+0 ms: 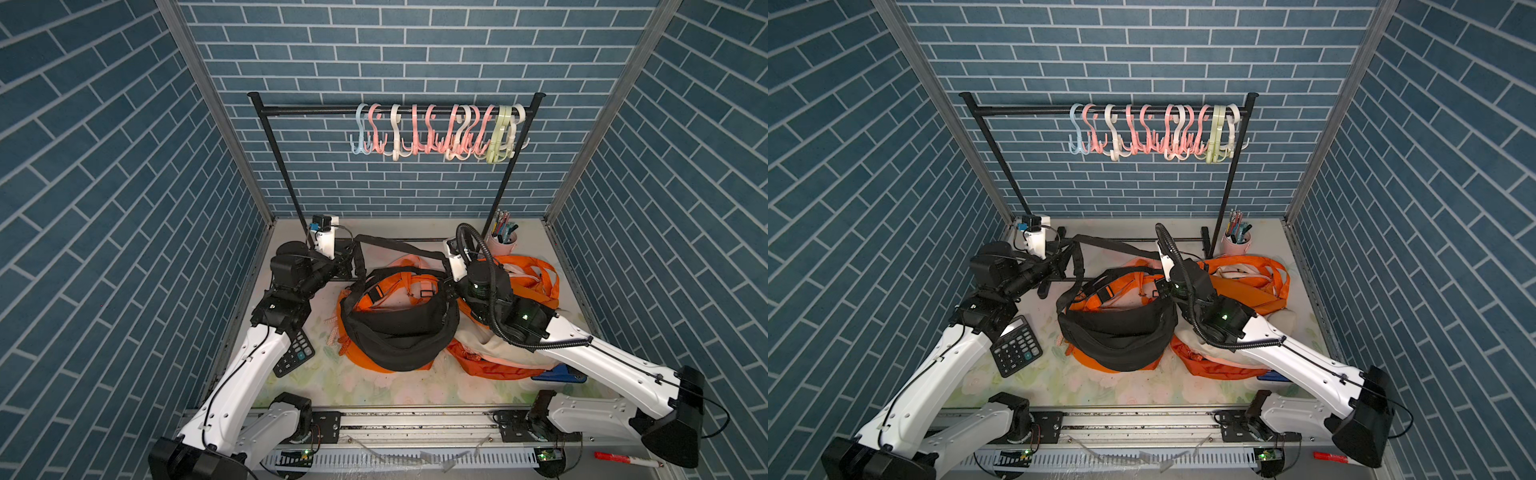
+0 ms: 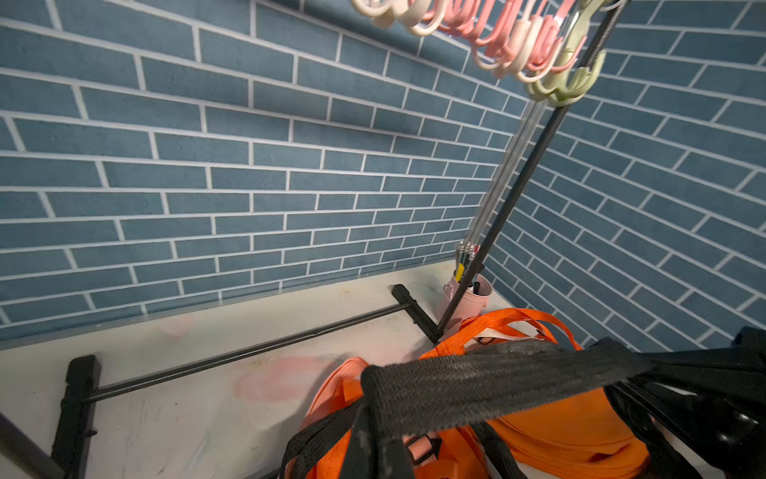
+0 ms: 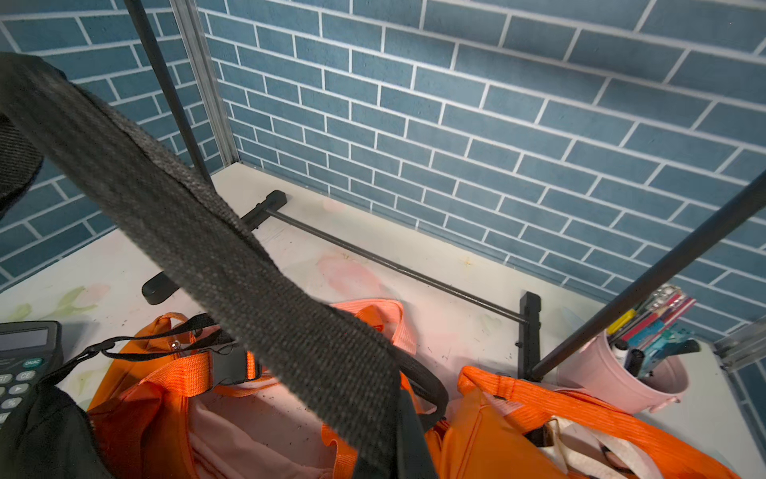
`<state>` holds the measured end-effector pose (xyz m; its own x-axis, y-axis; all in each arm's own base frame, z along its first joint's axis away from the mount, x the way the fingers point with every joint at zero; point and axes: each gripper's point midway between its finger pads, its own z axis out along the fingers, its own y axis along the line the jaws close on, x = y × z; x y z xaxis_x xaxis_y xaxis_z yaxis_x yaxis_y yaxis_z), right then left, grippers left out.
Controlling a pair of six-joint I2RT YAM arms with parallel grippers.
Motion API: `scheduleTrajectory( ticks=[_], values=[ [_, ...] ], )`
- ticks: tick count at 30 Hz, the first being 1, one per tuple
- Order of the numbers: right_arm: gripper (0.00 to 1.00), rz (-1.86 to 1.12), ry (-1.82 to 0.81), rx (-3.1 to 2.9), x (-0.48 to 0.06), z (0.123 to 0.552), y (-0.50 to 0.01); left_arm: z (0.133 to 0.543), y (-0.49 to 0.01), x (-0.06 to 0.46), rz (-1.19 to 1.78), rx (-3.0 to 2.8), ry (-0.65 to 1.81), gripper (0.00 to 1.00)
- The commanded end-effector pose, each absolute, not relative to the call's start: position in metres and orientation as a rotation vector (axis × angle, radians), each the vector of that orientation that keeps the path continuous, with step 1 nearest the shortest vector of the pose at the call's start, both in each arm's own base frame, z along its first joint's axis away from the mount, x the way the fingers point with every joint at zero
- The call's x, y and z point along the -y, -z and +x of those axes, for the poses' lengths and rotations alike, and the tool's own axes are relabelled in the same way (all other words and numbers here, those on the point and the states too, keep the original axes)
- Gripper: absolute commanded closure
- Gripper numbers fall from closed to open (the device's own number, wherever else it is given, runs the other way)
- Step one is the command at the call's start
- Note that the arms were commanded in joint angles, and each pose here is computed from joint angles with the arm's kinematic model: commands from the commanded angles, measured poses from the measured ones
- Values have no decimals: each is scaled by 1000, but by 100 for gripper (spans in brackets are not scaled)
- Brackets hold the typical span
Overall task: Take the bag off the hook
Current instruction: Place the bag inside the bag.
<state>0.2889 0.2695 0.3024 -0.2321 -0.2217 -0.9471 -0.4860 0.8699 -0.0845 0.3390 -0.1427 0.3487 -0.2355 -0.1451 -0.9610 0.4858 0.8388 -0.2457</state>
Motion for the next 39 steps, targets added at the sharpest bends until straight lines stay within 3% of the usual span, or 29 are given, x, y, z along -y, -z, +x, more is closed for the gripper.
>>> scheduleTrajectory(
  ticks=[1, 30, 39],
  values=[
    [100, -424, -209, -1917, -245, 305, -276, 362, -369, 98, 82, -1638, 389, 100],
    [100, -468, -307, -2083, -281, 337, -193, 412, -317, 88, -35, -1732, 254, 100],
    [100, -439, -272, -2117, -271, 350, -181, 430, -303, 96, -16, -1765, 261, 100]
  ],
)
